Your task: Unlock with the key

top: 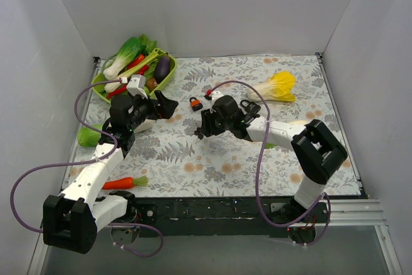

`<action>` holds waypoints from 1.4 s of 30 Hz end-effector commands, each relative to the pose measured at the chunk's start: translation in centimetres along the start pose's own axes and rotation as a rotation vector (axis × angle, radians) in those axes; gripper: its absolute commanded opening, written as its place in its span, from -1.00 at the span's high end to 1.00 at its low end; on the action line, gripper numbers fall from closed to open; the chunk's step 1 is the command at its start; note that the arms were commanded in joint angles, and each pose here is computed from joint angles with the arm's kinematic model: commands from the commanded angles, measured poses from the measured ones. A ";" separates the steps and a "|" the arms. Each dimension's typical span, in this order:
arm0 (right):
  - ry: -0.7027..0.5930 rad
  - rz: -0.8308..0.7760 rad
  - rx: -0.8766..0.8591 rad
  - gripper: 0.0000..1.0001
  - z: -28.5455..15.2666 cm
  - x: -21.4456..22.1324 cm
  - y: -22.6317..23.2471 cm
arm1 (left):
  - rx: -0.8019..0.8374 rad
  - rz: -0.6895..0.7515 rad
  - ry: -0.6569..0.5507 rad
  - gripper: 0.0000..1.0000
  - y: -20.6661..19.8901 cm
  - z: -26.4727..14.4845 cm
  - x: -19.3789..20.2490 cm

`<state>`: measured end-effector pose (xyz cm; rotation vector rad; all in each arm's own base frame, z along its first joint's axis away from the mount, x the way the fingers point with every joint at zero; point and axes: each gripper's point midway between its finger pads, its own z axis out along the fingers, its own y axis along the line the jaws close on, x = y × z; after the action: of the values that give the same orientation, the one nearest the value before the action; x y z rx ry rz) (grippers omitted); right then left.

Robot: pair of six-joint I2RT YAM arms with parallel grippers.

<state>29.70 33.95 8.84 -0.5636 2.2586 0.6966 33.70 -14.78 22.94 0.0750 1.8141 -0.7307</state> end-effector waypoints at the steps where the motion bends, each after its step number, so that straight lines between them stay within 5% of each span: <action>1: 0.006 0.010 -0.055 -0.11 2.2 -0.2 1.6 | 0.038 0.012 -0.047 -0.96 -1.4 -0.2 -2.1; 24: 0.055 -0.042 0.001 0.28 5.9 0.5 0.2 | 0.006 0.049 -0.061 -0.96 -0.9 -0.5 -2.7; 26: 0.060 -0.049 0.014 0.38 6.1 0.8 -0.2 | 0.009 0.049 -0.060 -0.96 -1.0 -0.5 -2.6; 29: 0.078 -0.070 0.032 0.97 6.3 1.1 -0.7 | 0.004 0.058 -0.062 -0.96 -0.9 -0.6 -2.6; 30: 0.074 -0.068 0.036 0.97 6.2 0.5 -0.9 | 0.004 0.063 -0.066 -0.96 -0.9 -0.6 -2.7; 42: -0.066 -0.063 -0.021 0.97 -2.9 -3.7 -2.9 | 0.096 0.079 0.009 -0.96 -1.4 0.5 -0.3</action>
<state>32.39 31.47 6.08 -0.5650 2.3269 0.6534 33.87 -14.87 23.37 0.1226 1.7970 -0.7130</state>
